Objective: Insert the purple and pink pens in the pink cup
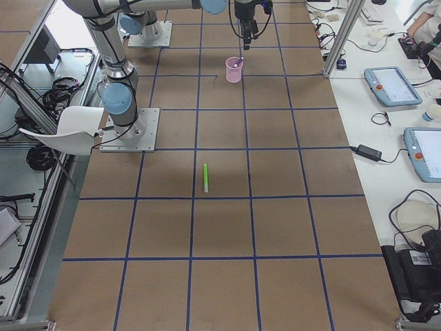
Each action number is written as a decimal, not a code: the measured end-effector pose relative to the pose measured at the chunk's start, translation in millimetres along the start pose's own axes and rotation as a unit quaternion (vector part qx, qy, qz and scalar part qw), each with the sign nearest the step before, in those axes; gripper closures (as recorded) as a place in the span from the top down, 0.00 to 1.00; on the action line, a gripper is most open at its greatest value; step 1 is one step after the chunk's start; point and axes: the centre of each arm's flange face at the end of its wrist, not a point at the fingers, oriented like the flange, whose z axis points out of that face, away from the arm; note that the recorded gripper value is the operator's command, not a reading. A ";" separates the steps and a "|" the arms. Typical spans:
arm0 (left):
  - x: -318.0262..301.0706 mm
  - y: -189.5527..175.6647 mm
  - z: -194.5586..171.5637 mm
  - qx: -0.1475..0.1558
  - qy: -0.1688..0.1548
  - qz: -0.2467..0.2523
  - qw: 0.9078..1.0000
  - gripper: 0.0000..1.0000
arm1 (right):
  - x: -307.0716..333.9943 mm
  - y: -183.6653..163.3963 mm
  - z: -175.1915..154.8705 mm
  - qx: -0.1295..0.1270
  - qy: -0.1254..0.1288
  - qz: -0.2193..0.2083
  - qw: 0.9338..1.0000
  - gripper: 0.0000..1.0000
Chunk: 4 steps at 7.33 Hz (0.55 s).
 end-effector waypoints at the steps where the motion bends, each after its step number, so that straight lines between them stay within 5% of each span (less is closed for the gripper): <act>1: -26.9 -15.1 -19.0 -0.025 -0.004 0.013 1.000 1.00 | 0.0 0.0 0.0 0.000 0.000 0.000 1.000 1.00; 4: -78.8 -26.9 -94.5 -0.097 -0.028 0.051 0.994 1.00 | 0.0 0.1 0.0 0.000 0.000 0.000 1.000 1.00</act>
